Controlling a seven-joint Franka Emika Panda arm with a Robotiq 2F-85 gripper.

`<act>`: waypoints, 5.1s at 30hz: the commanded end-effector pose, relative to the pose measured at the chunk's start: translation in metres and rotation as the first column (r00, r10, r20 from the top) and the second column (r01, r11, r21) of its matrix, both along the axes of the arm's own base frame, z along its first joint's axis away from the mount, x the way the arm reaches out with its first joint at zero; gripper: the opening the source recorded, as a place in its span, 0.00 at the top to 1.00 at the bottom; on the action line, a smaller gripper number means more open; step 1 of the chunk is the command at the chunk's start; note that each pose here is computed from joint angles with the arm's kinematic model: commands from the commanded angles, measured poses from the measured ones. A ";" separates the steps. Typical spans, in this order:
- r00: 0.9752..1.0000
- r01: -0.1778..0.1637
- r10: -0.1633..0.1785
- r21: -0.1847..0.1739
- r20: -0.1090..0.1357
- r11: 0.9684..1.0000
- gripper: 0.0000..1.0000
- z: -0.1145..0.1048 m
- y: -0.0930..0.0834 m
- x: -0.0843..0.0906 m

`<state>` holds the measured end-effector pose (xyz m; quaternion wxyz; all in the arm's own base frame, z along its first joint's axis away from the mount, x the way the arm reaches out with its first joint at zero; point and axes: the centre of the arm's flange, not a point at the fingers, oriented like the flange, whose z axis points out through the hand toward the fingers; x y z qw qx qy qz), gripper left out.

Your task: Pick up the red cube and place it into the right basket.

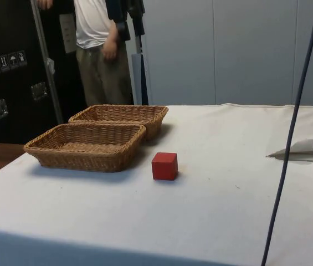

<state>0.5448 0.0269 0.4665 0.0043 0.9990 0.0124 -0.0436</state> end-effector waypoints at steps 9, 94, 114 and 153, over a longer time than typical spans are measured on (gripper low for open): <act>0.999 0.032 -0.032 -0.002 0.023 0.999 0.00 -0.029 0.011 -0.012; 0.991 -0.013 0.009 0.029 0.130 1.000 0.00 -0.232 0.049 -0.064; 0.991 -0.020 0.017 0.019 0.132 1.000 0.00 -0.270 0.057 -0.063; 0.993 -0.031 0.032 -0.010 0.115 0.999 0.98 -0.290 0.056 -0.066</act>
